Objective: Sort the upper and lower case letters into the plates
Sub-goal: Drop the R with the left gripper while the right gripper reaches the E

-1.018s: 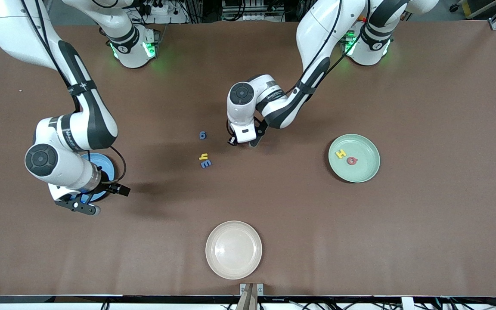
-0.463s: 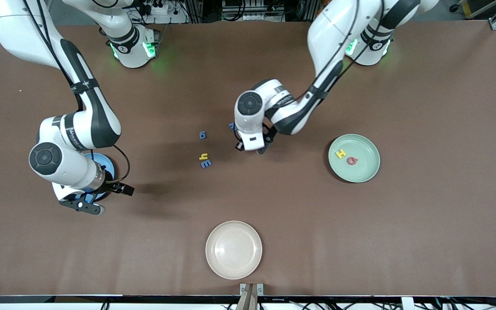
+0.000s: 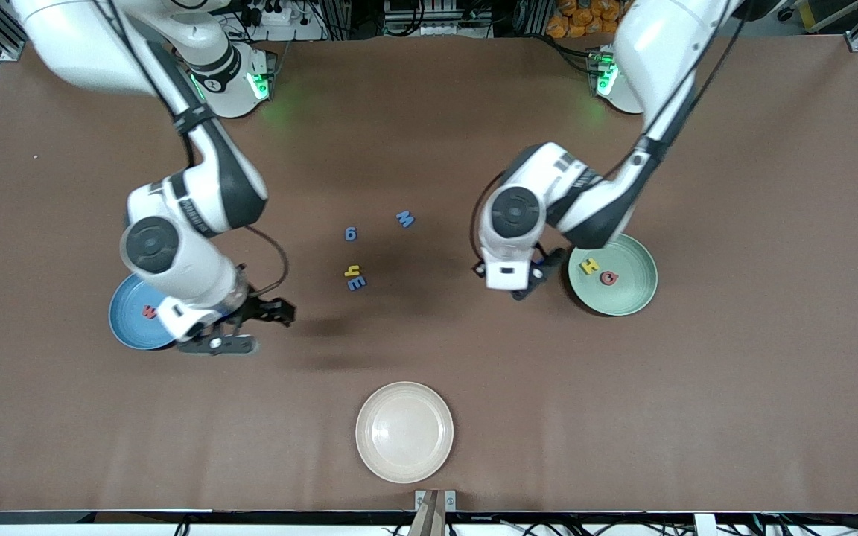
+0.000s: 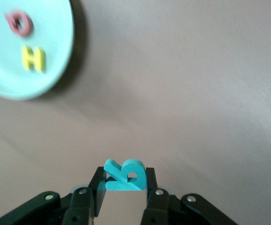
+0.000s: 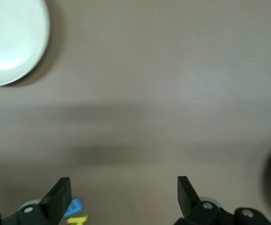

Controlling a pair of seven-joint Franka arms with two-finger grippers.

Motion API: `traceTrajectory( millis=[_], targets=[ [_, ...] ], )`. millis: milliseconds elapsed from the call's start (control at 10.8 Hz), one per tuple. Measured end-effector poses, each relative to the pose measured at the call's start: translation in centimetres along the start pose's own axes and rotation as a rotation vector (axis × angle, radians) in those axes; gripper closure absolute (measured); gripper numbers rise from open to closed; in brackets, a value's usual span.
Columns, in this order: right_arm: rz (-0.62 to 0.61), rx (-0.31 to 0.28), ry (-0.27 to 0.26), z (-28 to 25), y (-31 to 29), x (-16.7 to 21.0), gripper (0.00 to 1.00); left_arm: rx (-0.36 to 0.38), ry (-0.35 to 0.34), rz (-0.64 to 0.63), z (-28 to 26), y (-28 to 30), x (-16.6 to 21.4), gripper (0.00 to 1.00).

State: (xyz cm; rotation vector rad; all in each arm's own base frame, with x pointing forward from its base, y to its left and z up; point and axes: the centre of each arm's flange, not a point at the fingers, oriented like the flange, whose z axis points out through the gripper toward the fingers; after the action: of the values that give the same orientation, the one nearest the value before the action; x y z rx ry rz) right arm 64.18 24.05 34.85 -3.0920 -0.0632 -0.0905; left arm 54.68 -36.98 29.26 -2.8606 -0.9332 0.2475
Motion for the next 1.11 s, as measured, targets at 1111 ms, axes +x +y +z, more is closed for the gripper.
traceTrajectory(
  millis=[1111],
  targets=[
    [-0.392,0.001,-0.084,14.8,-9.4,-7.9,0.0,-0.038,-0.042,0.675,9.0,-20.2,15.6,0.62]
  ],
)
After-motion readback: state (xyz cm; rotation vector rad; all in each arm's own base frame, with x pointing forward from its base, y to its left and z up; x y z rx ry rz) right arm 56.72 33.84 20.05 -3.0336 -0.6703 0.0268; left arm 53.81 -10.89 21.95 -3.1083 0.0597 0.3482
